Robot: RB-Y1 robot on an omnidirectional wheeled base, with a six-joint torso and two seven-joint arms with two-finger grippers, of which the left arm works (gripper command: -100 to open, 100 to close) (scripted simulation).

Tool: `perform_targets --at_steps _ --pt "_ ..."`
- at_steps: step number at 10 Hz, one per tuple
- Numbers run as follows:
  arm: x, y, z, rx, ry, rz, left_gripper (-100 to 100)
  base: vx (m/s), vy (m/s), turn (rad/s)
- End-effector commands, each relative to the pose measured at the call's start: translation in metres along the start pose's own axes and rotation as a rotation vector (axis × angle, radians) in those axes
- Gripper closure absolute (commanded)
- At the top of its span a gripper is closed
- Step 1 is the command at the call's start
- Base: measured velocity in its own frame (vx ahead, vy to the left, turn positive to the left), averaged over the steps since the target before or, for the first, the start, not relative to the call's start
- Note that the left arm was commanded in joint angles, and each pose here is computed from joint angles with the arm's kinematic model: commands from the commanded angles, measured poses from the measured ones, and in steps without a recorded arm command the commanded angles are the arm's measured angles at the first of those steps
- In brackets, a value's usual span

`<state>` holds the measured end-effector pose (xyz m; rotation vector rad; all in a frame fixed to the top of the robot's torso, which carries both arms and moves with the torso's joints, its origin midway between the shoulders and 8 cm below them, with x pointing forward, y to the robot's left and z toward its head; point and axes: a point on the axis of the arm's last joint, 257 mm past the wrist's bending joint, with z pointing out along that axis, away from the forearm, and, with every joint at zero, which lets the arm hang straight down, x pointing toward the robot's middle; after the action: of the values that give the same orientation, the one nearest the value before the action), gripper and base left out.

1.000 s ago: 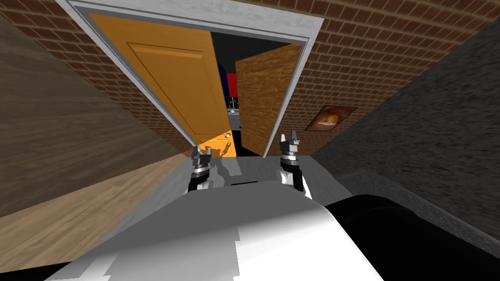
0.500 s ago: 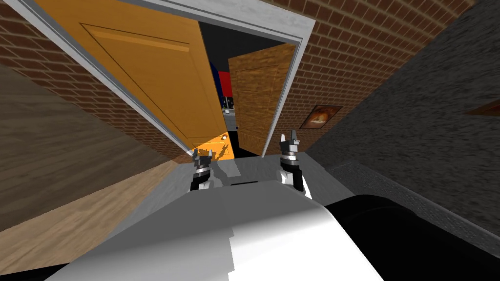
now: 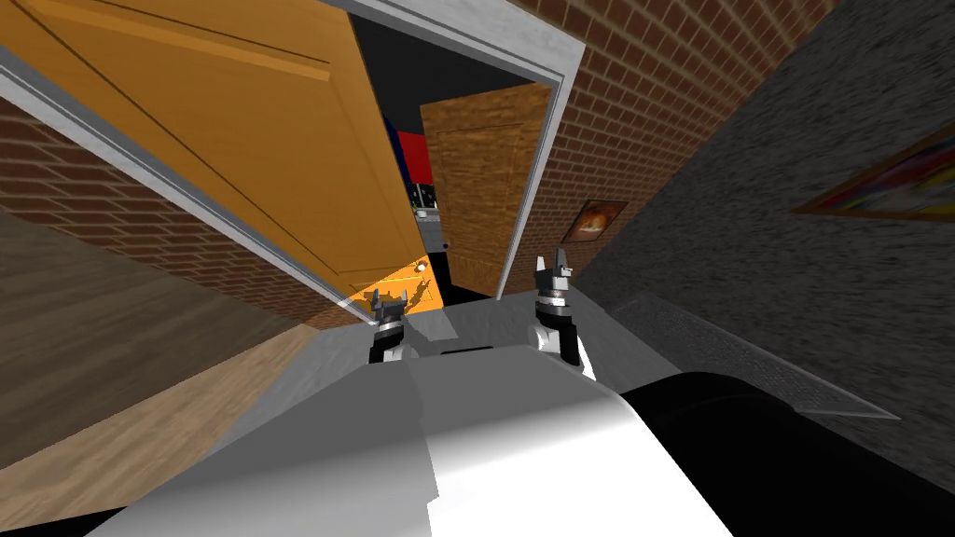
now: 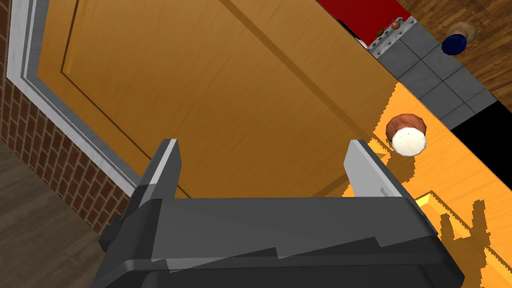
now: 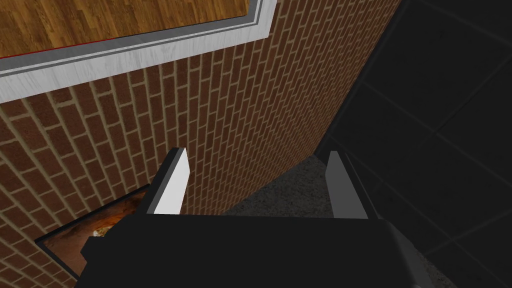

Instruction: Push the door open

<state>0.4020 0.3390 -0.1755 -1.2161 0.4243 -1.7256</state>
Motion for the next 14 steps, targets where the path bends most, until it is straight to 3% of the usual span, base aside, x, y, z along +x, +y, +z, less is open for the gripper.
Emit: perform_targets --at_steps 1,8,14 --pt "-0.014 0.006 -0.0018 -0.005 -0.032 -0.057 -100 0.061 0.092 -0.203" --pt "-0.060 0.032 -0.0142 -0.010 -0.157 -0.255 -100 0.051 0.081 -0.170" --pt "-0.101 0.058 -0.0331 0.007 -0.288 -0.438 -100 0.050 0.107 -0.183"
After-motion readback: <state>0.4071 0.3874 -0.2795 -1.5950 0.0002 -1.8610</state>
